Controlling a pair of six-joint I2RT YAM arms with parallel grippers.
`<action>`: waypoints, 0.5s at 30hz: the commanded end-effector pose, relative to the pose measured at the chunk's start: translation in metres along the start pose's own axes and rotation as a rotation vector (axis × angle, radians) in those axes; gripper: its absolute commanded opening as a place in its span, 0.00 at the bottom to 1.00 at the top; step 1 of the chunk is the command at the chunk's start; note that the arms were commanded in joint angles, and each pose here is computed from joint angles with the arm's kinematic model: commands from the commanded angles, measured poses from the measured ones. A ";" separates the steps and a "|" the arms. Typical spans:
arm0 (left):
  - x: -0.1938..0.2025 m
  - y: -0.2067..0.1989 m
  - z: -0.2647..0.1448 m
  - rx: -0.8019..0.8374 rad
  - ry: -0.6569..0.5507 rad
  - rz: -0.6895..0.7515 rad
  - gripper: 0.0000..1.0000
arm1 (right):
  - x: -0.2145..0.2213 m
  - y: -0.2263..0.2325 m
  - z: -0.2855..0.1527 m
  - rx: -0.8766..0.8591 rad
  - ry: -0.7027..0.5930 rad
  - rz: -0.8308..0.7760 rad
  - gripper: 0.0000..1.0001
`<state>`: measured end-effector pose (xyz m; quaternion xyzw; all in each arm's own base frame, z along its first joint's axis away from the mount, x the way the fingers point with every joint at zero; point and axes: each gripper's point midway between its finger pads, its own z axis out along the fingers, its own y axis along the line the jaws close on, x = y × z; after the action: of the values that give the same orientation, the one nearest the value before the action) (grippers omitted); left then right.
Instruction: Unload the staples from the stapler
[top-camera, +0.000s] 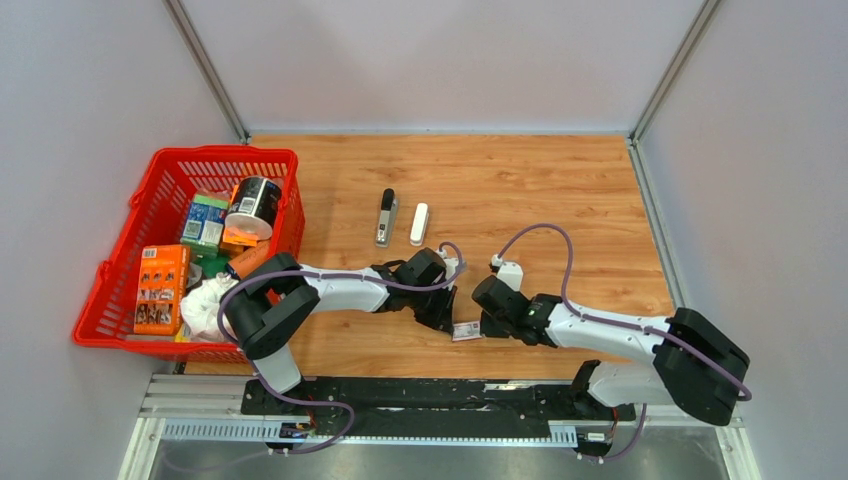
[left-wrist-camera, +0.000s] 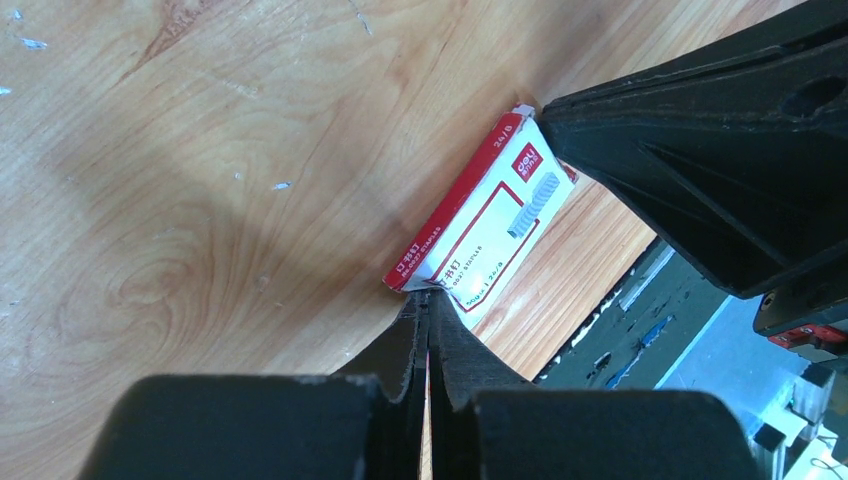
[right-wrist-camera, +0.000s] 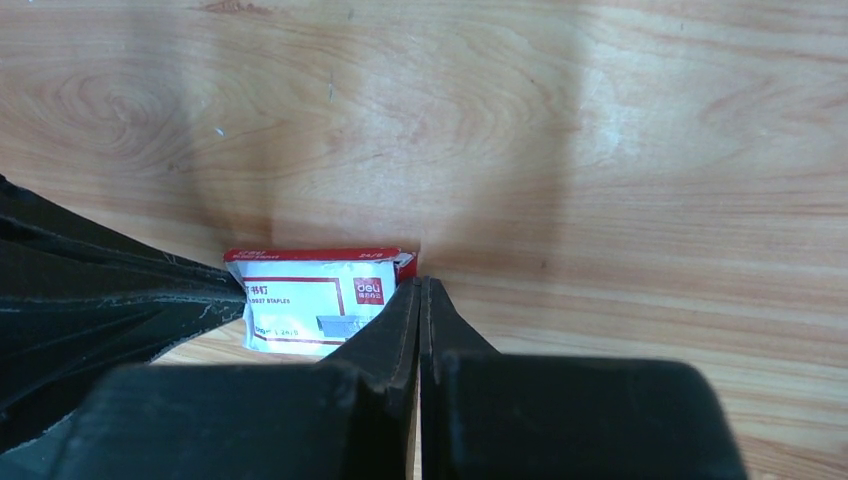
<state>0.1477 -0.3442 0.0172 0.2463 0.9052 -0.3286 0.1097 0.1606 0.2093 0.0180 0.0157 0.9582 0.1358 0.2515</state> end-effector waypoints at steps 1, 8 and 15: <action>-0.013 0.001 -0.003 -0.027 -0.065 0.069 0.00 | -0.002 0.008 -0.011 -0.042 0.010 0.010 0.00; -0.015 0.000 -0.009 -0.030 -0.086 0.084 0.00 | -0.021 -0.025 -0.024 0.109 -0.070 -0.004 0.02; -0.025 -0.008 -0.018 -0.018 -0.121 0.111 0.00 | -0.038 -0.032 -0.039 0.125 -0.137 -0.010 0.18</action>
<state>0.1578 -0.3409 0.0224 0.2576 0.9017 -0.3143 0.1478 0.1620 0.1706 0.0365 0.0308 0.9574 0.0813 0.2753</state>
